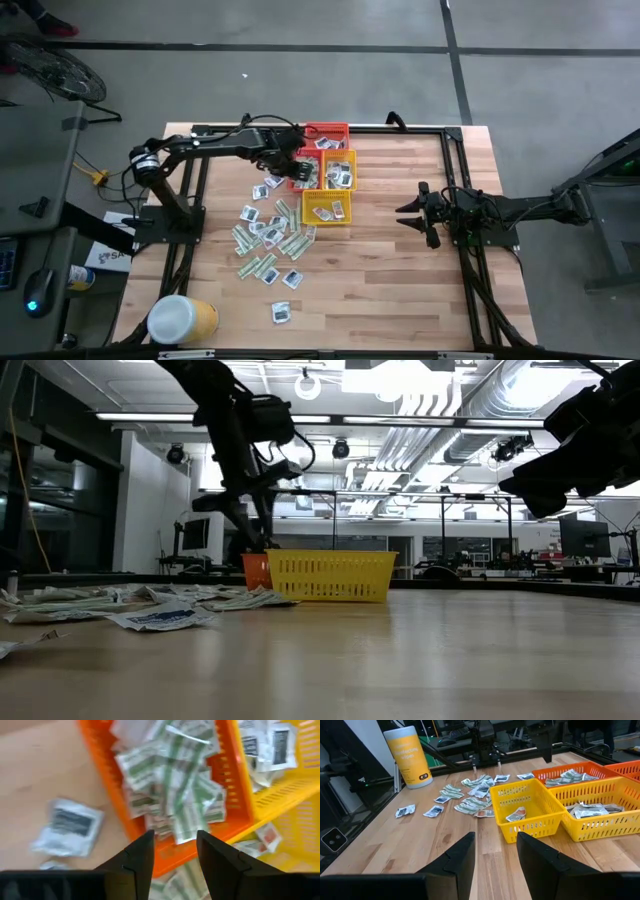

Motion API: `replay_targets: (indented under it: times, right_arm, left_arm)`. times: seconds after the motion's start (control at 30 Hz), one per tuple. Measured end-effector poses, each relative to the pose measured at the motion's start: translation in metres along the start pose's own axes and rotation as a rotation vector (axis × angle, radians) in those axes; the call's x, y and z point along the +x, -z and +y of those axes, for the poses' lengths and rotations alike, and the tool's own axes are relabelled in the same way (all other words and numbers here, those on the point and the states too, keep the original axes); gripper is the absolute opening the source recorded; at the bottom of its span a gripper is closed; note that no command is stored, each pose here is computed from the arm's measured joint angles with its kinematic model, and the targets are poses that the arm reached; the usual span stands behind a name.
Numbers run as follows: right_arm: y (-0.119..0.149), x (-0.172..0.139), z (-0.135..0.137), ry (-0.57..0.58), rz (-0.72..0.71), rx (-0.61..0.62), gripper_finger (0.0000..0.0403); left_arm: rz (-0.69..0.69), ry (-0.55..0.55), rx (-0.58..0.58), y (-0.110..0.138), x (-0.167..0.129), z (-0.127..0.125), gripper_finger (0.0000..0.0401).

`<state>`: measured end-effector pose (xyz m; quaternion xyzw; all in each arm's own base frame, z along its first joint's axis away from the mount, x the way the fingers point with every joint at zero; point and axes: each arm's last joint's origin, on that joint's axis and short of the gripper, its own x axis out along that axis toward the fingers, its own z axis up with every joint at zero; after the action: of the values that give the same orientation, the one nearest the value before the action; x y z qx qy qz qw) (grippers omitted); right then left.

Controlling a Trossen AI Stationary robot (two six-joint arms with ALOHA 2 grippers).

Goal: Pick & Place First Aid Supplies
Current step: Put the towelette pack into the top yellow bin

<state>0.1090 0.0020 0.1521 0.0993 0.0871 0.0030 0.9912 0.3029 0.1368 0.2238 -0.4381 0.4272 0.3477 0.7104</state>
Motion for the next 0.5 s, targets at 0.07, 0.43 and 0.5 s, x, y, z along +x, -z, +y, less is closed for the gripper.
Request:
replay_targets:
  times: [0.07,0.43,0.5]
  right_arm:
    - [0.000,0.000,0.000,0.000,0.000,0.000,0.0139]
    - [0.000,0.000,0.000,0.000,0.000,0.000,0.0139]
    - [0.000,0.000,0.000,0.000,0.000,0.000,0.0139]
  left_arm:
    - [0.006,-0.051,0.012,0.003,-0.007,0.004,0.0145]
    - [0.108,-0.322,0.056,0.021,-0.021,0.027,0.0145]
    - [0.113,-0.340,0.052,0.026,-0.019,0.032,0.0145]
